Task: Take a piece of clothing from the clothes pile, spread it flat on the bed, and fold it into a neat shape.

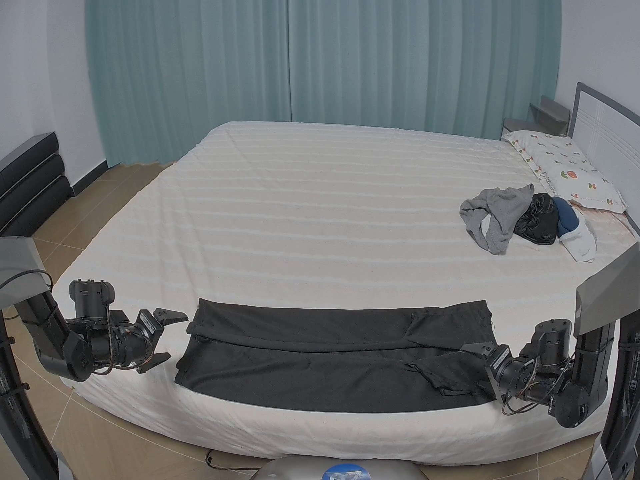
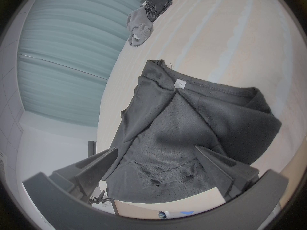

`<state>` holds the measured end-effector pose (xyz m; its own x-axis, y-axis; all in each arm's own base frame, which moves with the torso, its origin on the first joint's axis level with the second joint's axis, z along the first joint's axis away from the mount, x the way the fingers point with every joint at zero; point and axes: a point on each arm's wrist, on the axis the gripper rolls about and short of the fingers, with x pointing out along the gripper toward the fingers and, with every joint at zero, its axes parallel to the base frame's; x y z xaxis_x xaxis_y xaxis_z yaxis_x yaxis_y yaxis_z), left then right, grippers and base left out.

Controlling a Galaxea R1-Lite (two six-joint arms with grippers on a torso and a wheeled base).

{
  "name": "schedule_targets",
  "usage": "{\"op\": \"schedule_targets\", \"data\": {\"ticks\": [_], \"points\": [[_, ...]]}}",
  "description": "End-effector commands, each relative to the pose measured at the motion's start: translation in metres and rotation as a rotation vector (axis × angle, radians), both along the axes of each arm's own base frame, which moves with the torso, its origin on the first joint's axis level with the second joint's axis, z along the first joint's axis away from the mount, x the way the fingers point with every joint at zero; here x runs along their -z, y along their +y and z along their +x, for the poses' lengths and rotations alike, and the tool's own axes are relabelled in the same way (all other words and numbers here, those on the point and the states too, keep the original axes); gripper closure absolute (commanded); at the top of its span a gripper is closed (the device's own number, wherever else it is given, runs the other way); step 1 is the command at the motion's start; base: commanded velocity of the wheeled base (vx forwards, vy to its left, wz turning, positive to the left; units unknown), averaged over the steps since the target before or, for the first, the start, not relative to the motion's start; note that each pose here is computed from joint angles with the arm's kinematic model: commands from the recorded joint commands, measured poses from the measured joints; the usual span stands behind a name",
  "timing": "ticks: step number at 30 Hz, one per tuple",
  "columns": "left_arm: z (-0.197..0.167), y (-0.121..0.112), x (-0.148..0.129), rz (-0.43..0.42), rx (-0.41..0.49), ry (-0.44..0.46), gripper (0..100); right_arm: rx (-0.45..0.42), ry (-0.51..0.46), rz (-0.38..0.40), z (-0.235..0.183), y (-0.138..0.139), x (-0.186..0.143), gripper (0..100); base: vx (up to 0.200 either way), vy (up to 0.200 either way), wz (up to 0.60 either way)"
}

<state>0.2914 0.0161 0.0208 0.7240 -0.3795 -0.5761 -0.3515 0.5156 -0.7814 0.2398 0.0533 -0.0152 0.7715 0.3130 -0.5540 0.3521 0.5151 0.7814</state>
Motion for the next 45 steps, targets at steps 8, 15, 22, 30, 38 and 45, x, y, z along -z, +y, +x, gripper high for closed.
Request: {"op": "schedule_targets", "data": {"ticks": [8, 15, 22, 30, 38, 45], "points": [[-0.001, 0.000, -0.003, 0.008, -0.011, -0.006, 0, 0.054, -0.095, 0.041, -0.010, -0.015, -0.033, 0, 0.000, 0.000, 0.00], [0.000, 0.000, -0.004, 0.007, -0.011, -0.010, 0, 0.062, -0.086, 0.040, -0.011, -0.017, -0.031, 0, 0.086, 0.000, 0.00], [0.007, 0.001, -0.005, 0.011, -0.009, -0.033, 0, 0.060, -0.086, 0.039, -0.011, -0.017, -0.031, 0, 0.086, 0.000, 0.00], [0.055, 0.003, -0.015, 0.046, -0.024, -0.146, 0, 0.059, -0.084, 0.040, -0.012, -0.016, -0.032, 0, 0.000, 0.000, 0.00], [0.094, -0.010, 0.014, 0.163, 0.103, -0.146, 0, 0.052, -0.076, 0.037, -0.013, -0.015, -0.030, 0, 0.000, 0.000, 0.00], [0.097, -0.020, 0.022, 0.168, 0.132, -0.141, 0, 0.050, -0.074, 0.038, -0.012, -0.015, -0.029, 0, 0.000, 0.000, 0.00]]}}
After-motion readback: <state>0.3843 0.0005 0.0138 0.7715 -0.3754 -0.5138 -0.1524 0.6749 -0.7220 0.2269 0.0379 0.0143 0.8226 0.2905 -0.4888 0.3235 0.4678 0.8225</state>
